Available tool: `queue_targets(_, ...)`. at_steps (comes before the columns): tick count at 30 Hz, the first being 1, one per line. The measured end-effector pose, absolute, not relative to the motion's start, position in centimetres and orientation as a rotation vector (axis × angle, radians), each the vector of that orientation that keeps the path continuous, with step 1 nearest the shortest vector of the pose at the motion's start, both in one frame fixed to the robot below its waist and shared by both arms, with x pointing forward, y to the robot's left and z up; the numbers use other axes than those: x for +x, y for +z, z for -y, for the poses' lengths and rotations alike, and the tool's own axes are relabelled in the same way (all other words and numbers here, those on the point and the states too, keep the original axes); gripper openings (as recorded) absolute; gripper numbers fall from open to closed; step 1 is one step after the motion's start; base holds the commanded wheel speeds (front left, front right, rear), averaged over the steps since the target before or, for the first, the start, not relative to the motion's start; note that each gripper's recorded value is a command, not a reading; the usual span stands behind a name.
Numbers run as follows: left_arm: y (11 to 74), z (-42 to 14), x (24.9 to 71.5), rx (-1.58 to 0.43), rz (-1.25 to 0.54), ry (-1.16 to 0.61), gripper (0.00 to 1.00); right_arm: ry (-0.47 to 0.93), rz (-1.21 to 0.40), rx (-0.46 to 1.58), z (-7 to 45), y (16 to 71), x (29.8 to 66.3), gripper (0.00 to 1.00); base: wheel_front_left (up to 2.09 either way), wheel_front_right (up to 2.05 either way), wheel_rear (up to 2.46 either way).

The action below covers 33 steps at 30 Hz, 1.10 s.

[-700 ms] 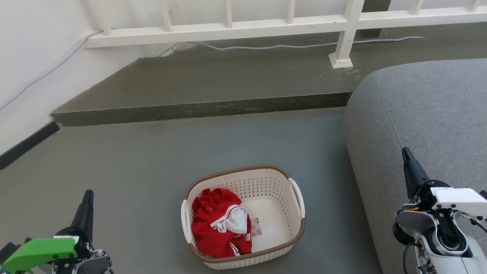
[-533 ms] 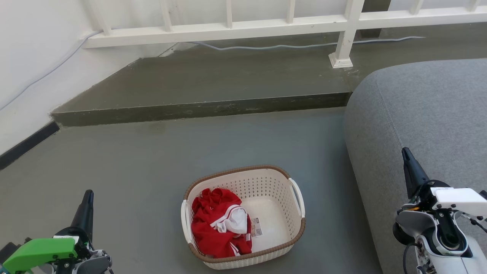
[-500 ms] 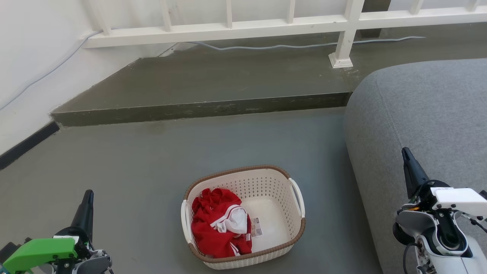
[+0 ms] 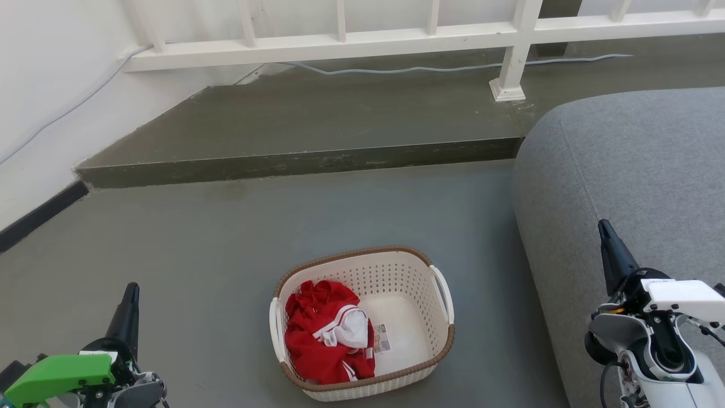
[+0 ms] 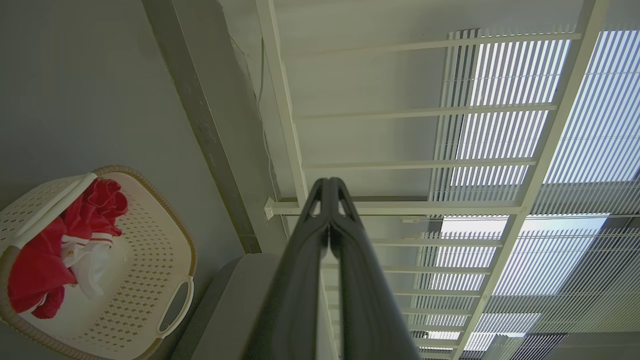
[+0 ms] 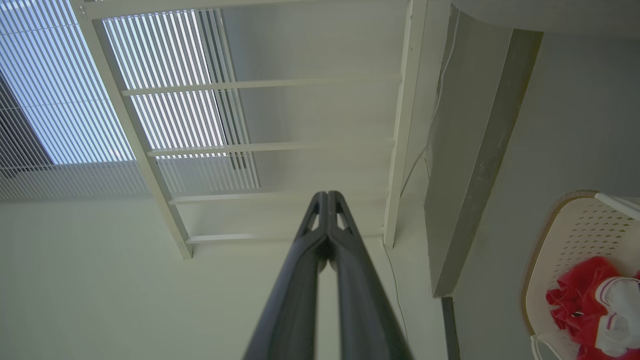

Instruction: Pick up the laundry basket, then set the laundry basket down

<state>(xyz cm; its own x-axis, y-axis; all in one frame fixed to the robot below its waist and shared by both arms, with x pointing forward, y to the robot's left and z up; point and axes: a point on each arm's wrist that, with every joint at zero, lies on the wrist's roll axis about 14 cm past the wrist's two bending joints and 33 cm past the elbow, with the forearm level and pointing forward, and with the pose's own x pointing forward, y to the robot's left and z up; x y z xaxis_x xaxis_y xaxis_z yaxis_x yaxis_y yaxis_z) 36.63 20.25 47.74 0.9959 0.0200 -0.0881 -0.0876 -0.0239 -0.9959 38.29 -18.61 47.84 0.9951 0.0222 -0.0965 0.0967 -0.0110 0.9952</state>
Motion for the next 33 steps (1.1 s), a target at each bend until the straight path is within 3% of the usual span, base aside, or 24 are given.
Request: queue_targets(33, 47.74, -20.25, 36.63, -1.593, -0.053, 0.086, 0.00, -0.059, -0.093, 1.581, 18.61, 47.84, 38.30, 0.00, 0.00, 0.00, 0.00)
